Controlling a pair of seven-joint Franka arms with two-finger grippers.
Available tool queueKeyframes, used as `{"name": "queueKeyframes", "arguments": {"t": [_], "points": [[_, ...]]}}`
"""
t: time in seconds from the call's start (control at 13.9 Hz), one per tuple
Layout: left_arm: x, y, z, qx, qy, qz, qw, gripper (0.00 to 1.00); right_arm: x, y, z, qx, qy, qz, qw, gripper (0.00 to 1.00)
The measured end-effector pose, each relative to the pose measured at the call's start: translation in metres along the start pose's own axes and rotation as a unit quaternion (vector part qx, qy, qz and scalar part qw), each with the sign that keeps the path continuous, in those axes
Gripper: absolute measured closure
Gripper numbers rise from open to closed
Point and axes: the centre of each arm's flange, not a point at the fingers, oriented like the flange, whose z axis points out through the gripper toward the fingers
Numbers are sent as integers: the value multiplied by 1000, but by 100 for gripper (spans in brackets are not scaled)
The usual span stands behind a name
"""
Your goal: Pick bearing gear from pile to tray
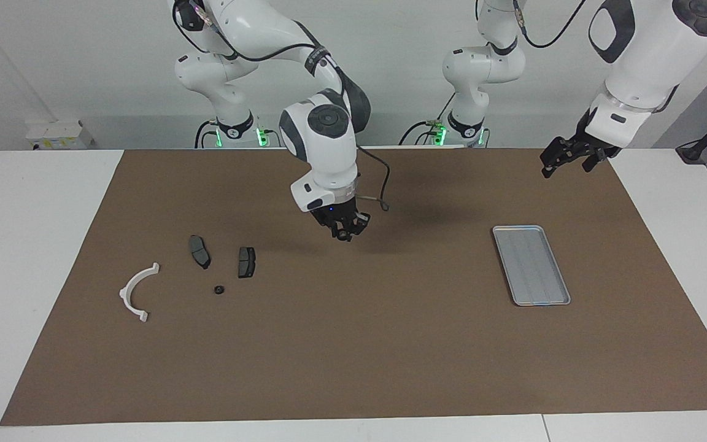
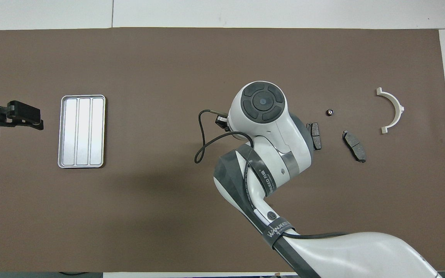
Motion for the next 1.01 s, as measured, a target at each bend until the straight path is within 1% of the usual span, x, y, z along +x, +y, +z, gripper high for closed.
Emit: {"name": "queueKeyframes", "arguments": {"t": [0.14,0.58,0.86,1.01], "points": [[0,0,0,0,0,0,1000,0,-6,3,23,-6,-4,-3,1000,65],[0,0,0,0,0,0,1000,0,-45,-22,73,-6,-5,-38,999,65],[0,0,0,0,0,0,1000,0,-50,-20,98,-9,-6,-40,999,65],[0,0,0,0,0,0,1000,0,-50,-19,98,-8,-5,-40,999,65]]}}
